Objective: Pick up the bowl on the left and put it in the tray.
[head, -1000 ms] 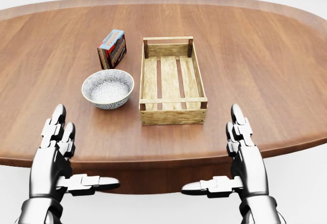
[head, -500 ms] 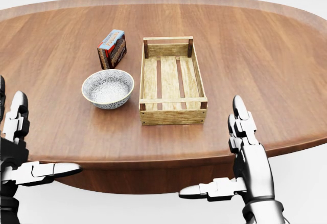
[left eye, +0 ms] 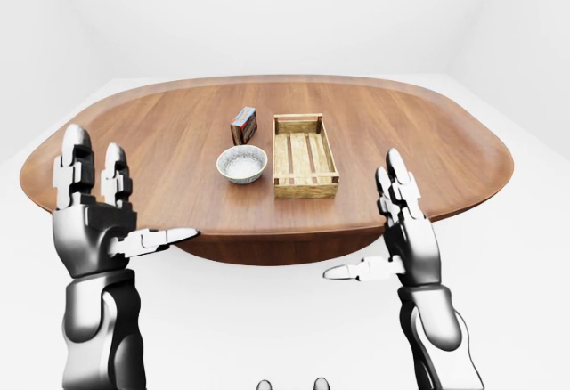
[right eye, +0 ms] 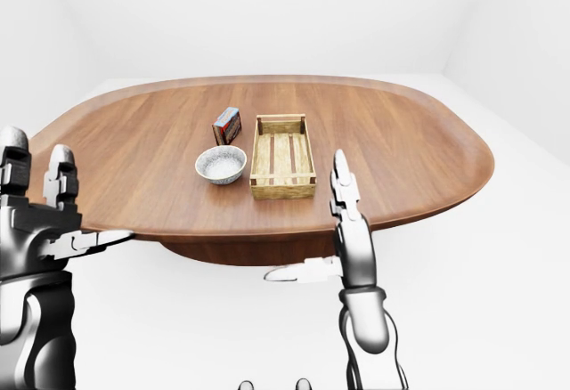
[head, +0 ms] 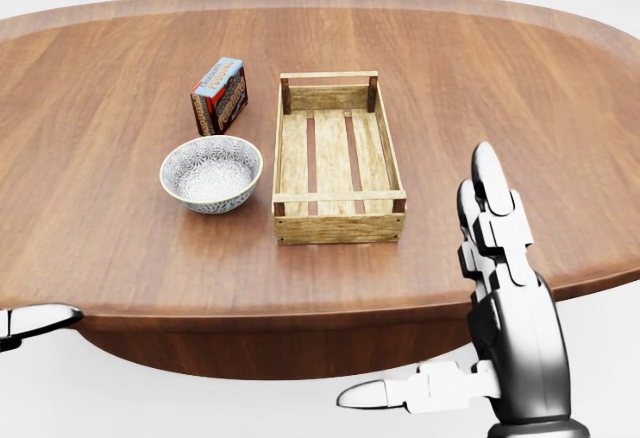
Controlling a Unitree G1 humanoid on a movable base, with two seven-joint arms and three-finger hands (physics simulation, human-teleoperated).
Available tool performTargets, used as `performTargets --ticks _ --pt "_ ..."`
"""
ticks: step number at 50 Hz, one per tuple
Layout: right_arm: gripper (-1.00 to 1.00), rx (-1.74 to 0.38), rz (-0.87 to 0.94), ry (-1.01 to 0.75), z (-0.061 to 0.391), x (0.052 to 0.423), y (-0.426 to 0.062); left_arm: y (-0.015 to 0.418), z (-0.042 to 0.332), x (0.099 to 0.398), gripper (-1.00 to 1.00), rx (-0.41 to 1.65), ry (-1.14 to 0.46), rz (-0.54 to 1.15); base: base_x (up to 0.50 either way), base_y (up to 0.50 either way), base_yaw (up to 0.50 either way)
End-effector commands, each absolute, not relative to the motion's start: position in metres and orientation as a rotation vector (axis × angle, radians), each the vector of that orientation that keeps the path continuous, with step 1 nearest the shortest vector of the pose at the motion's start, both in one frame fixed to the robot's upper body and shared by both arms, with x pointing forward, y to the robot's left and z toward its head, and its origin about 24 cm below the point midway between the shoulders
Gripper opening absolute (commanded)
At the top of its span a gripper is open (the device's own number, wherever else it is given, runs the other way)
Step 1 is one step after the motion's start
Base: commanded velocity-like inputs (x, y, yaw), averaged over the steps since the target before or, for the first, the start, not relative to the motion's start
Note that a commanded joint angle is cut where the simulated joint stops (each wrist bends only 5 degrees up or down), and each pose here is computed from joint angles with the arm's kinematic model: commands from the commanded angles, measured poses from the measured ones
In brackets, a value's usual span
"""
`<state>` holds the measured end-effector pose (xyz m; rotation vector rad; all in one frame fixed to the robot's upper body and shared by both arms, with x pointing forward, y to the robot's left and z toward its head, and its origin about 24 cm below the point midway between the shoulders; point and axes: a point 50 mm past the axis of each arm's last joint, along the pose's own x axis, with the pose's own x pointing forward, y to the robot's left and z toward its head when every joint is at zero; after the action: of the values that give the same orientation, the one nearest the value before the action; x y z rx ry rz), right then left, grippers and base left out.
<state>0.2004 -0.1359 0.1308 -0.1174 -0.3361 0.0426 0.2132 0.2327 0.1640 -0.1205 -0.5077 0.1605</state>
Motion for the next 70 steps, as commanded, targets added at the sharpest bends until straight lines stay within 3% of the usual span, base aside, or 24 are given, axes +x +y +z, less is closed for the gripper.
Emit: performTargets --ticks 1,17,34,44,70 --pt "1.00 -0.129 0.035 -0.427 0.151 0.185 -0.134 0.240 0.172 0.210 1.00 -0.128 -0.544 0.180 0.00 0.00 0.00" --pt "1.00 -0.150 0.023 -0.452 0.156 0.182 -0.134 0.239 0.172 0.210 1.00 -0.128 -0.544 0.178 0.00 0.00 0.00" --pt "1.00 -0.143 0.030 -0.457 0.157 0.181 -0.131 0.239 0.173 0.208 1.00 -0.125 -0.551 0.179 0.00 0.50 0.00" --pt "1.00 -0.123 0.046 -0.470 0.160 0.179 -0.130 0.240 0.174 0.207 1.00 -0.124 -0.555 0.180 0.00 0.00 0.00" --pt "1.00 -0.130 0.067 -0.476 0.161 0.177 -0.126 0.241 0.174 0.208 1.00 -0.127 -0.557 0.185 0.48 0.17 0.00"
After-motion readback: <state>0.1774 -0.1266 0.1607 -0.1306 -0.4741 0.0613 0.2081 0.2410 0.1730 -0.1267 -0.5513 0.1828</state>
